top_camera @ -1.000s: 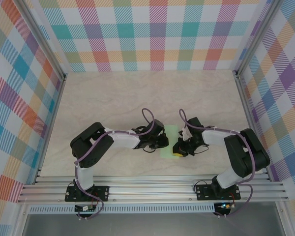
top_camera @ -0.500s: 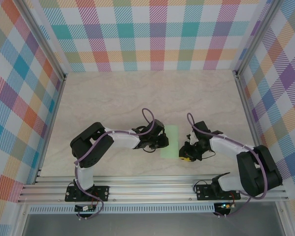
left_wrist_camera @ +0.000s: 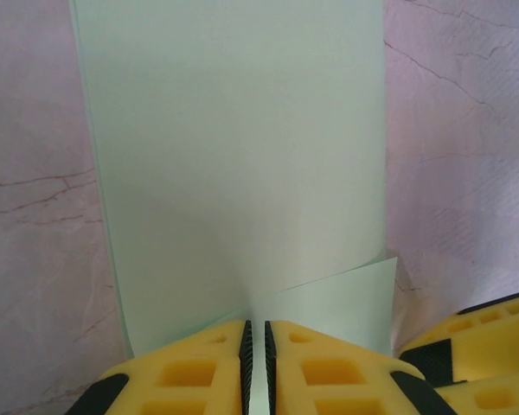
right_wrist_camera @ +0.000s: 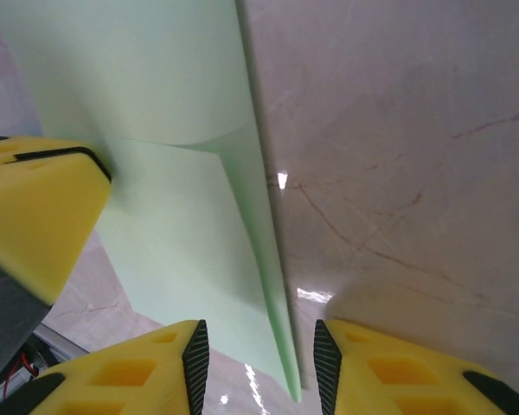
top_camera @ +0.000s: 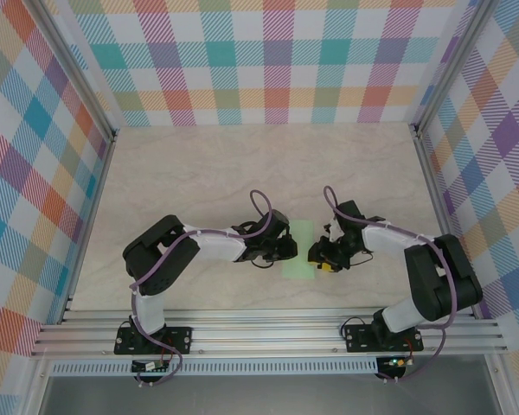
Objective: Fold a paper plane with a square sheet of paper (pick it up from the middle)
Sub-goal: Fold the triangle a second time at the center of the table, then turn over the paper at the center of the table.
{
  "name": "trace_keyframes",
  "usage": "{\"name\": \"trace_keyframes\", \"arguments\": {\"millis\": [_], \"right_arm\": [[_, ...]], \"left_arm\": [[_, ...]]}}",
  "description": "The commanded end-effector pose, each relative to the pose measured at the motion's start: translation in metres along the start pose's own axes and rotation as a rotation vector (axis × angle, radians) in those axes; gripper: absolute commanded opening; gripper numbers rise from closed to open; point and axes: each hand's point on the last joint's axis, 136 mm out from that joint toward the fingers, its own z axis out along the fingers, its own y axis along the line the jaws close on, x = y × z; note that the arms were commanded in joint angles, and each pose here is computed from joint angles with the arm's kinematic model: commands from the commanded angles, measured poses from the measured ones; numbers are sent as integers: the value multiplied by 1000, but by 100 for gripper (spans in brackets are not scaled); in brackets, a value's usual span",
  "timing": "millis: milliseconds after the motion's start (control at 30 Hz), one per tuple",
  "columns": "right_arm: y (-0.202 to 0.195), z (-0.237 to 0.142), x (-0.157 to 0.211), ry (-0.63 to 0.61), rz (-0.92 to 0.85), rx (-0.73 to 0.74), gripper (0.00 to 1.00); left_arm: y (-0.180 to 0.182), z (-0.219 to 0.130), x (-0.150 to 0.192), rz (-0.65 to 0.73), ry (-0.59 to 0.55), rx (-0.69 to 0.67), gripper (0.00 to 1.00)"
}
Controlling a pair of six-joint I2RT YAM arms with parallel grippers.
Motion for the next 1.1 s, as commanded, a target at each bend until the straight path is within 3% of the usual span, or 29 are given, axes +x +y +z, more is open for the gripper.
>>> {"name": "trace_keyframes", "arguments": {"millis": [0, 733, 1067], "right_arm": [[13, 1, -8, 3, -35, -62, 38], [24, 4, -7, 18, -39, -144, 29], [25, 0, -5, 12, -49, -150, 13]], "left_arm": [[-2, -8, -1, 28, -10, -15, 16], [-4, -11, -2, 28, -15, -13, 16], [-12, -23, -11, 26, -55, 4, 17]]}}
